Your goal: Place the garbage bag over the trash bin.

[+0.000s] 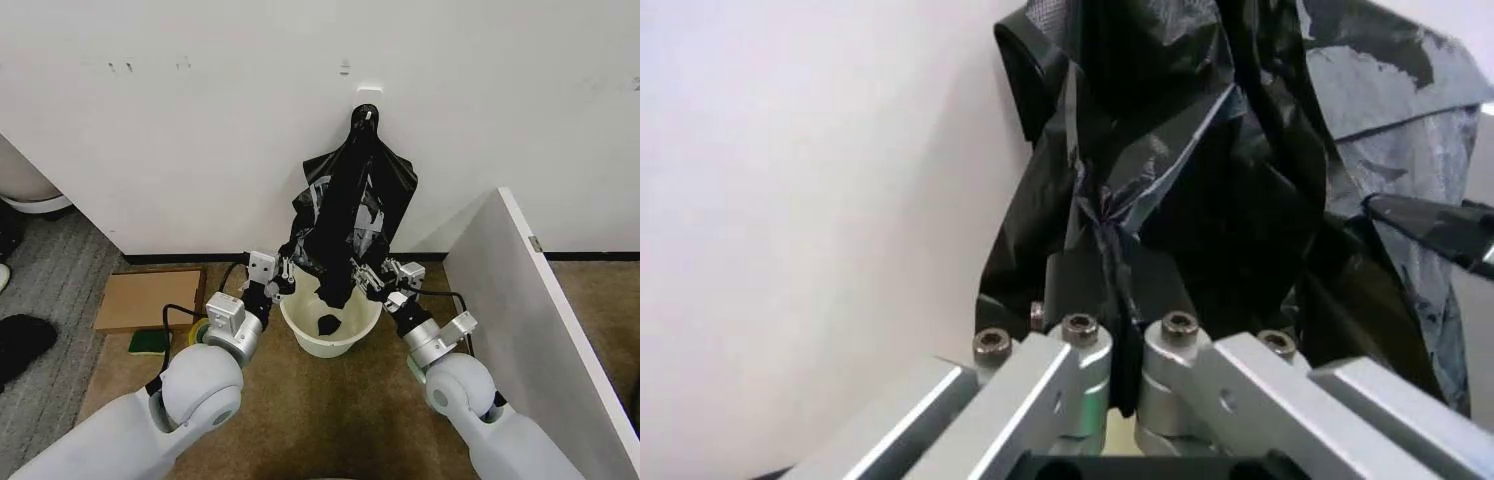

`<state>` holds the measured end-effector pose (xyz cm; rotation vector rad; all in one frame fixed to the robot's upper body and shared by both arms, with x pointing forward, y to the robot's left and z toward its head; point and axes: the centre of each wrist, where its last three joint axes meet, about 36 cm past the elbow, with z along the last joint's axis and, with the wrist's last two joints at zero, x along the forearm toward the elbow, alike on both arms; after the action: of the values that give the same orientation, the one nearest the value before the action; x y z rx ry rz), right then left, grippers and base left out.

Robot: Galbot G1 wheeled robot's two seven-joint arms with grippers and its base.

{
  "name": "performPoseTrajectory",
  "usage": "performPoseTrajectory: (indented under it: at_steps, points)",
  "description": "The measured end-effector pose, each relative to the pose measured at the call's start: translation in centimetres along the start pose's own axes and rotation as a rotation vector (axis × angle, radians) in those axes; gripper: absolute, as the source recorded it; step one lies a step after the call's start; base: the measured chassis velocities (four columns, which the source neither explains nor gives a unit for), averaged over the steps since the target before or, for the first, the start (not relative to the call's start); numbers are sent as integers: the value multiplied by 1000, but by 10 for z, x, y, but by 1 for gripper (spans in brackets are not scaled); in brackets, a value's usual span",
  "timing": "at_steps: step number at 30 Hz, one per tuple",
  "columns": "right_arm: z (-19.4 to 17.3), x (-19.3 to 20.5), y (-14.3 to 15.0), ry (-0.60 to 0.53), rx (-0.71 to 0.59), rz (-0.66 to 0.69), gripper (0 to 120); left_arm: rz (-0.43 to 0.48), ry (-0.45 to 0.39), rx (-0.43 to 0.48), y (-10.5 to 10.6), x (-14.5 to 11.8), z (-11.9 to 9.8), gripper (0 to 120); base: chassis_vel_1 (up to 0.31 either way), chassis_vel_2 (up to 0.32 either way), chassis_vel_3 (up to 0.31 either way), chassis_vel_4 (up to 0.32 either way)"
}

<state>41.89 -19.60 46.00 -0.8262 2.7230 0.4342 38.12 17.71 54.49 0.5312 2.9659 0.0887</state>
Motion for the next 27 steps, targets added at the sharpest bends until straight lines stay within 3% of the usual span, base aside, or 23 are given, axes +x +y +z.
performPoseTrajectory:
  at_steps: [9, 20, 27]
  points:
    - [-15, 8, 1, -11, -1, -10, 0, -12, -21, 0, 8, 20, -6, 0, 0, 0, 0, 0]
    - [-37, 39, 8, 11, 28, -66, 0, 11, -31, -12, 8, 57, -16, 0, 0, 0, 0, 0]
    - [-47, 60, 14, 26, 64, -104, 0, 16, -8, 14, -4, 82, -13, 0, 0, 0, 0, 0]
